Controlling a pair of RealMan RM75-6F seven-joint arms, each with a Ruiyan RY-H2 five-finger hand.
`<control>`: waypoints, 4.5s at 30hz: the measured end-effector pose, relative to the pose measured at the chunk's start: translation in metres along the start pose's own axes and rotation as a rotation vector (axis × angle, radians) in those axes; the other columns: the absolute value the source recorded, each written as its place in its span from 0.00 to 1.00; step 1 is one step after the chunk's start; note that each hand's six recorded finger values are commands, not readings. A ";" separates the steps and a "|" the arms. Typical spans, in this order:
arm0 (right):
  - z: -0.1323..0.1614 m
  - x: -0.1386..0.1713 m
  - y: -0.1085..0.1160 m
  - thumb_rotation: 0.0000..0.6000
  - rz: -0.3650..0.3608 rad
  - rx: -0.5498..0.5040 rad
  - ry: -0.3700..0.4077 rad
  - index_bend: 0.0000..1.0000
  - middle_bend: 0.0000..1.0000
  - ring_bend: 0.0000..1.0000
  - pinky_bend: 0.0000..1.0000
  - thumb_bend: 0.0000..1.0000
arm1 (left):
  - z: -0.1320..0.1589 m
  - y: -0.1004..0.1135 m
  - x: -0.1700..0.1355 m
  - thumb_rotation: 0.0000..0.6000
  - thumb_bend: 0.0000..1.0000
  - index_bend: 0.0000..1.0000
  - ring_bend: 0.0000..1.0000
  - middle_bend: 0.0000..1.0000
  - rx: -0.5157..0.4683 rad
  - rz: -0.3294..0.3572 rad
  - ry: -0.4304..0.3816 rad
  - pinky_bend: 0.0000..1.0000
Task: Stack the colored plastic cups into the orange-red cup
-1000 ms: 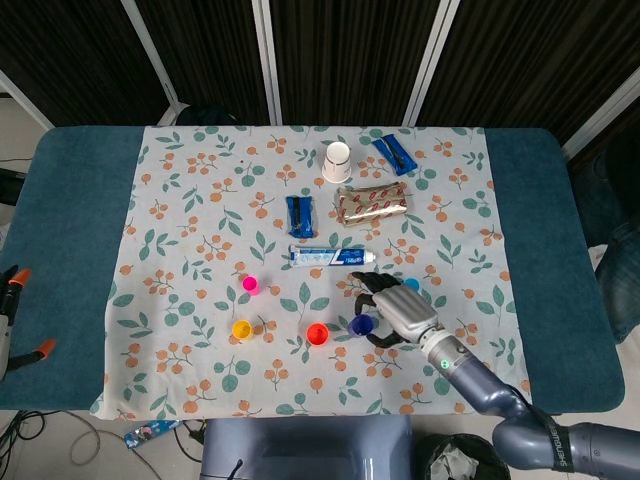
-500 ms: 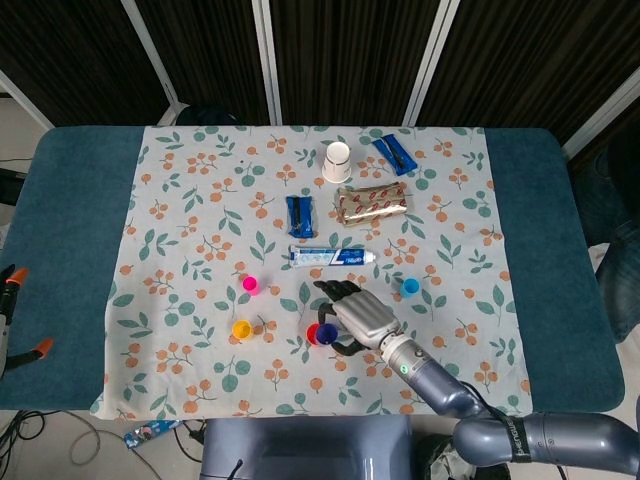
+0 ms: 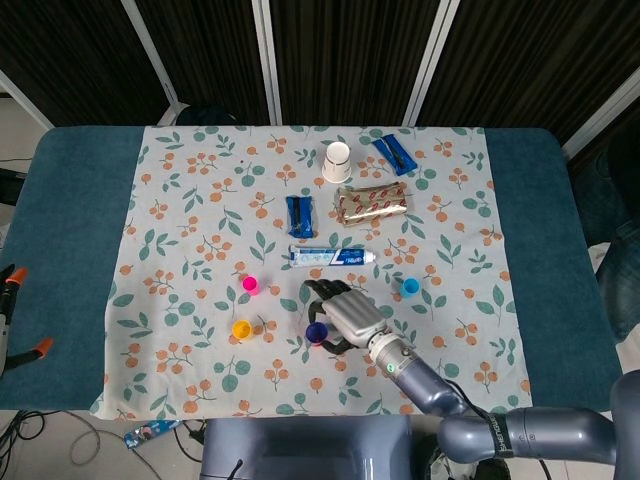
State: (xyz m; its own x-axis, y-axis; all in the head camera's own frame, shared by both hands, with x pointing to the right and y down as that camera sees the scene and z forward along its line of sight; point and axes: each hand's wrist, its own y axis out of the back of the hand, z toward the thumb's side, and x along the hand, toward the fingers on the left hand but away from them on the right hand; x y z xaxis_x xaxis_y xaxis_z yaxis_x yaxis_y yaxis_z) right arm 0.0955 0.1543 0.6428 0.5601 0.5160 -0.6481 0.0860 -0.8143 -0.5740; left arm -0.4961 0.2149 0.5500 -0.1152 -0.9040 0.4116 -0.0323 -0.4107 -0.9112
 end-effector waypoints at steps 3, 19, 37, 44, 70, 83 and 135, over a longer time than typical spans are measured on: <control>0.003 -0.003 -0.001 1.00 0.003 0.003 0.002 0.47 0.00 0.04 0.12 0.40 | -0.001 0.000 0.000 1.00 0.12 0.02 0.00 0.00 -0.001 0.002 0.003 0.05; -0.006 -0.005 -0.005 1.00 0.029 0.008 -0.038 0.15 0.00 0.04 0.12 0.40 | -0.002 0.002 0.000 1.00 0.12 0.02 0.00 0.00 -0.004 0.002 0.004 0.05; -0.065 0.050 0.032 1.00 -0.132 0.133 -0.171 0.06 0.00 0.00 0.11 0.40 | -0.001 0.001 0.001 1.00 0.12 0.02 0.00 0.00 -0.005 -0.003 0.002 0.05; -0.114 0.129 0.044 1.00 -0.341 0.219 -0.274 0.02 0.00 0.00 0.10 0.40 | 0.003 -0.001 0.000 1.00 0.12 0.02 0.00 0.00 -0.011 -0.009 -0.020 0.05; -0.196 0.252 -0.010 1.00 -0.473 0.209 -0.527 0.02 0.00 0.00 0.09 0.40 | 0.190 -0.028 0.042 1.00 0.10 0.19 0.00 0.00 0.049 -0.364 -0.629 0.05; -0.201 0.255 -0.008 1.00 -0.484 0.191 -0.553 0.02 0.00 0.00 0.09 0.40 | 0.269 -0.043 0.036 1.00 0.14 0.26 0.00 0.00 0.134 -0.384 -0.769 0.03; -0.210 0.253 -0.013 1.00 -0.479 0.175 -0.603 0.02 0.00 0.00 0.09 0.40 | 0.288 -0.099 0.046 1.00 0.26 0.43 0.00 0.00 0.326 -0.336 -0.686 0.03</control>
State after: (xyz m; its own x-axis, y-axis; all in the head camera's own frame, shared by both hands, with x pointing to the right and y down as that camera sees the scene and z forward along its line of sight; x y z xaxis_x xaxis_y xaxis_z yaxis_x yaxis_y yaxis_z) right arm 0.4093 0.2397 0.5920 -0.0526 0.8957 -0.4416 0.0461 -0.4395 -0.8970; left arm -0.2126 0.1799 0.6643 0.4835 -0.5554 0.6766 0.3442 -0.5901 -0.7303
